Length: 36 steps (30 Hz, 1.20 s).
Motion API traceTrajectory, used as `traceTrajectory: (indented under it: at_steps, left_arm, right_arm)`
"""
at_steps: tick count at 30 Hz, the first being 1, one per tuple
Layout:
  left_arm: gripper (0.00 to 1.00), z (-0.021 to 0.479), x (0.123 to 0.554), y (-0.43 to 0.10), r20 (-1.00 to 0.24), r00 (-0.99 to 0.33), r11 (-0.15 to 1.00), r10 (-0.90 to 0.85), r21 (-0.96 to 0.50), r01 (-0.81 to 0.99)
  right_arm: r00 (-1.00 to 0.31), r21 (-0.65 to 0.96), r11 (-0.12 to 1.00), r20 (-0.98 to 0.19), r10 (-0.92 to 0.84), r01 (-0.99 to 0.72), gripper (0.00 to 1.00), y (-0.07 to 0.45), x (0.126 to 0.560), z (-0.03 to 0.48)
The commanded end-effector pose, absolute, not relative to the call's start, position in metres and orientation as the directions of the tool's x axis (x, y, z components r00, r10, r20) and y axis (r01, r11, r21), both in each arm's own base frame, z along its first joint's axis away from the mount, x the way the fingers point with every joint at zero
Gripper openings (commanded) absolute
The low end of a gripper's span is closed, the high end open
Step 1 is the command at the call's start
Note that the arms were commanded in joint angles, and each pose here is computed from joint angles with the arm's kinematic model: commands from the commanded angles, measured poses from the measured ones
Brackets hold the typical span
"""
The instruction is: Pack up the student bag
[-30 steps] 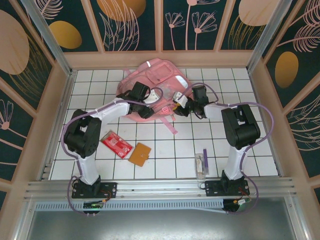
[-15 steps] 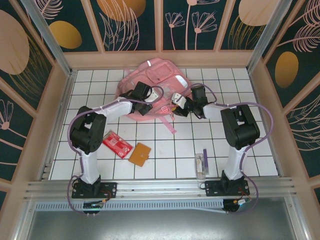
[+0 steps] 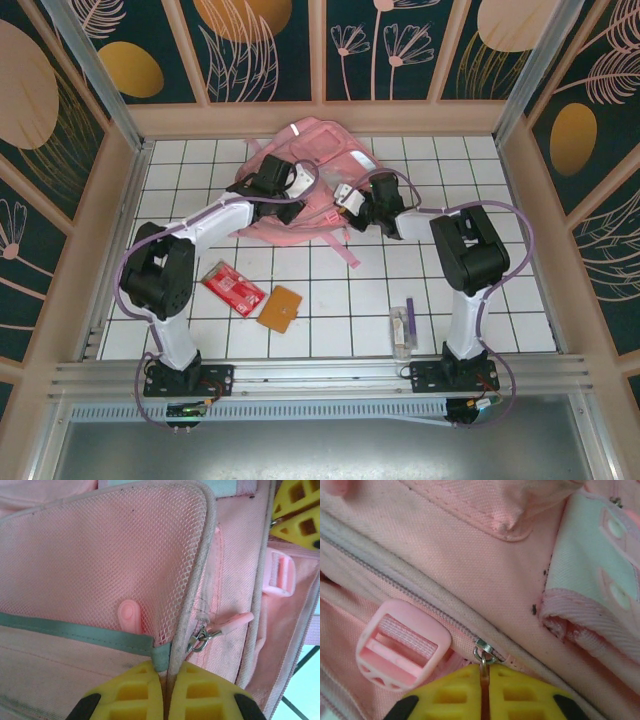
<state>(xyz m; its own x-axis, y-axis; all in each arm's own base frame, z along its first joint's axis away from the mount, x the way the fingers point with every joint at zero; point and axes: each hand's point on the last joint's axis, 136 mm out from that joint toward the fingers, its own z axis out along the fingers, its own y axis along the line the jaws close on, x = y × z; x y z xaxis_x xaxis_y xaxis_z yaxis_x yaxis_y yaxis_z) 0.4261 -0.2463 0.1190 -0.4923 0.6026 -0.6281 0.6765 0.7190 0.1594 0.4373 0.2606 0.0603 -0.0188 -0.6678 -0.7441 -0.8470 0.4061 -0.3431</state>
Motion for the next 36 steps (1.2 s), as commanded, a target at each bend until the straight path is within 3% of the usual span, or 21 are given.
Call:
traceTrajectory:
  at_steps: [1,7,13,18,24,32,36]
  left_arm:
    - [0.00,0.183,0.427,-0.278,-0.774,-0.391,0.698,0.497,0.088,0.711]
    - [0.00,0.192,0.433,-0.287,-0.786,-0.426,0.713,0.448,0.027,0.700]
    - [0.00,0.181,0.439,-0.302,-0.778,-0.512,0.729,0.363,-0.105,0.676]
    - [0.00,0.177,0.440,-0.311,-0.776,-0.573,0.739,0.264,-0.219,0.637]
    - [0.00,0.175,0.444,-0.316,-0.764,-0.615,0.745,0.193,-0.293,0.599]
    - [0.00,0.164,0.443,-0.311,-0.748,-0.628,0.764,0.214,-0.273,0.585]
    - [0.00,0.158,0.442,-0.314,-0.737,-0.646,0.757,0.201,-0.302,0.580]
  right_arm:
    - [0.020,-0.323,0.394,-0.794,-0.607,-0.860,0.02,0.268,0.427,0.080]
    - [0.016,-0.179,0.247,-0.838,-0.546,-0.952,0.00,0.270,0.391,0.098]
    - [-0.029,-0.074,0.181,-0.860,-0.509,-0.981,0.00,0.281,0.373,0.117]
    - [-0.124,0.037,0.190,-0.874,-0.470,-0.981,0.00,0.297,0.361,0.131]
    - [-0.343,0.281,0.204,-0.843,-0.415,-0.938,0.00,0.321,0.339,0.134]
    - [-0.599,0.467,0.378,-0.670,-0.440,-0.800,0.00,0.290,0.352,0.112]
    - [-0.701,0.595,0.373,-0.571,-0.428,-0.712,0.00,0.292,0.344,0.112]
